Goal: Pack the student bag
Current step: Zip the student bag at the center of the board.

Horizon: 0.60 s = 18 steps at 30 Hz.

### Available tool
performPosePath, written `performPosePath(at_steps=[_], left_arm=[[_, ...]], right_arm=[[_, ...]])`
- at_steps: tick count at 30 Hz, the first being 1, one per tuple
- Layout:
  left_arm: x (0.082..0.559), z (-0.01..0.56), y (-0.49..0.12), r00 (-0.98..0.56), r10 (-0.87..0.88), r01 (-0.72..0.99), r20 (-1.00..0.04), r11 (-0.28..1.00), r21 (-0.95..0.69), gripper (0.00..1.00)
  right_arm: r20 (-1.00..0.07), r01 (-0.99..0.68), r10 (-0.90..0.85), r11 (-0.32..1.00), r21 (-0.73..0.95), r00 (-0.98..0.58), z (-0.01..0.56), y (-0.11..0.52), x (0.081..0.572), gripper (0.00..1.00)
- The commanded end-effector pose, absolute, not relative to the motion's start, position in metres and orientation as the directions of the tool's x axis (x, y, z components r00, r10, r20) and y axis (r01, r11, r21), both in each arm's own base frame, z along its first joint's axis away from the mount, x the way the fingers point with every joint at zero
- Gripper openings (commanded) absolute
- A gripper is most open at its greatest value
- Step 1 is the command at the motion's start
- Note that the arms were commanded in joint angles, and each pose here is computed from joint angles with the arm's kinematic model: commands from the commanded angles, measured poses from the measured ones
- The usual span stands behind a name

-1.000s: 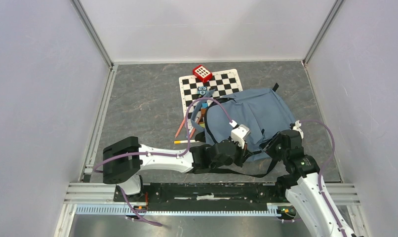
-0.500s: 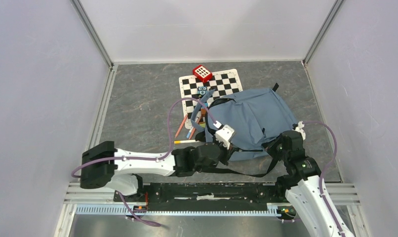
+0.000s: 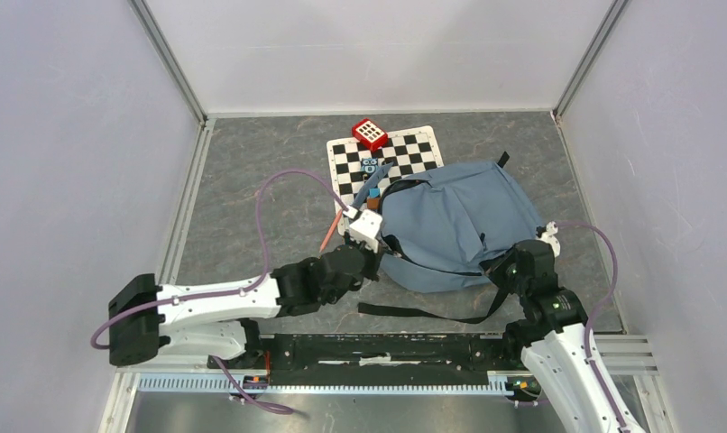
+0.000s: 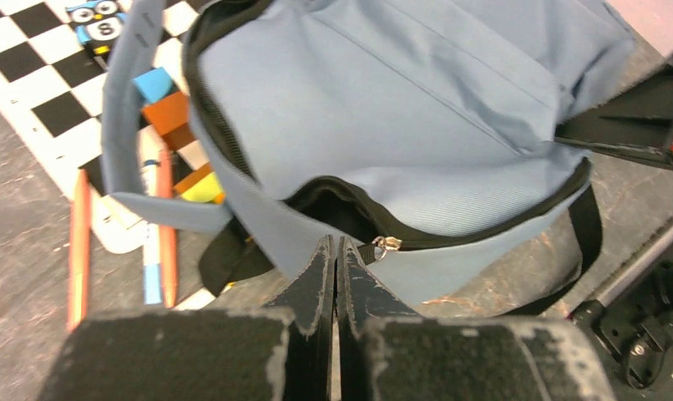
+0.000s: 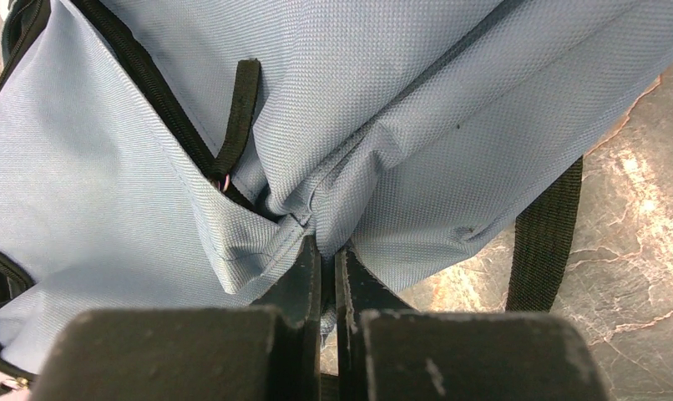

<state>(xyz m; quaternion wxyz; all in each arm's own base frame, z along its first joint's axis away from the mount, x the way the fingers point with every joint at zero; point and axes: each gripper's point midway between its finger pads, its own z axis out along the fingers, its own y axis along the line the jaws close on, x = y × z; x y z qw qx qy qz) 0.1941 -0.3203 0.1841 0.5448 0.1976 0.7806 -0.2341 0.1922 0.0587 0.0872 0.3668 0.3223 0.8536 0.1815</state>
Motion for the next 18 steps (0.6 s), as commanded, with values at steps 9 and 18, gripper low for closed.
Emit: performPosePath(at_steps=[9,18], left_arm=[[0.233,0.216,-0.273,-0.282,-0.028,0.496,-0.959,0.852,-0.171,0.02],[0.226,0.218,-0.293,-0.348,-0.013,0.553,-0.938,0.805,-0.216,0.02]], right_arm=[[-0.669,0.392,0.577,0.814,0.429,-0.468,0.113,0.03,0.202,0.01],[-0.851,0.071,0.265,0.963,0.261,-0.453,0.184,0.042,0.239,0.82]])
